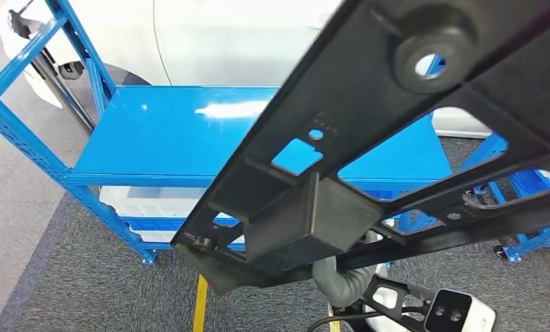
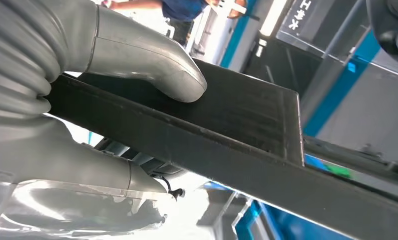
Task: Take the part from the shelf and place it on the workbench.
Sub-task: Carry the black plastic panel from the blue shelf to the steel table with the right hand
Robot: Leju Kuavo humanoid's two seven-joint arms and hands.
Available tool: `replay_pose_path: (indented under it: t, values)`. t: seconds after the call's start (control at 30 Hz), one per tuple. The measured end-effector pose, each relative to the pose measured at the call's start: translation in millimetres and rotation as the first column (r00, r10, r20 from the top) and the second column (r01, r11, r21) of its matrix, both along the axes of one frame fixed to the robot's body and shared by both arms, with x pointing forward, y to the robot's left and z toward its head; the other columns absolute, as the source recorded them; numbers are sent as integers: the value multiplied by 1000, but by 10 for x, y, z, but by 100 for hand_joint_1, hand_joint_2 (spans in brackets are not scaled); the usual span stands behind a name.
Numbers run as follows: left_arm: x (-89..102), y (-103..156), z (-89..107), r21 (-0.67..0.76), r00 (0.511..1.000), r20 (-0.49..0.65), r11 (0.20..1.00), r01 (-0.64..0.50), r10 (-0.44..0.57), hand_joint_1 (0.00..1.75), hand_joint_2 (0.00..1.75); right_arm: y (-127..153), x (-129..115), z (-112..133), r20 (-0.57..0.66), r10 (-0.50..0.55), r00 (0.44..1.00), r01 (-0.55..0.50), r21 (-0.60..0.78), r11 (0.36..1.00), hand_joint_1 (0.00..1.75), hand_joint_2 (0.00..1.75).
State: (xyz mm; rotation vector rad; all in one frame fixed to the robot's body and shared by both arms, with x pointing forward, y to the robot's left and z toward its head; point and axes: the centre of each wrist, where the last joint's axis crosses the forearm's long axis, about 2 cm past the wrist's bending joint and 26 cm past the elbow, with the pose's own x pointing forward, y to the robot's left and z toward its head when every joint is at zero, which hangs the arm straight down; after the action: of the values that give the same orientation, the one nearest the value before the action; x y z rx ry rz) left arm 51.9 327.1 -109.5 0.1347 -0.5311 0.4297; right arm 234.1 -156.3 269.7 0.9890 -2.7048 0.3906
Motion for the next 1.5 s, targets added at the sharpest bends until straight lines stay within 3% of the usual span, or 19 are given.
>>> replay_pose_path:
  t: [0.77,1.5]
  values:
    - [50,-124,0,-33,999,-23,999,21,-22,0,175,-97,60,-182,-42,3,999,-6,-81,997,175,175]
    - [57,-185,-1,-37,999,-12,998,43,-44,0,175,-165,-24,-104,4,-3,1000,4,-79,997,175,175]
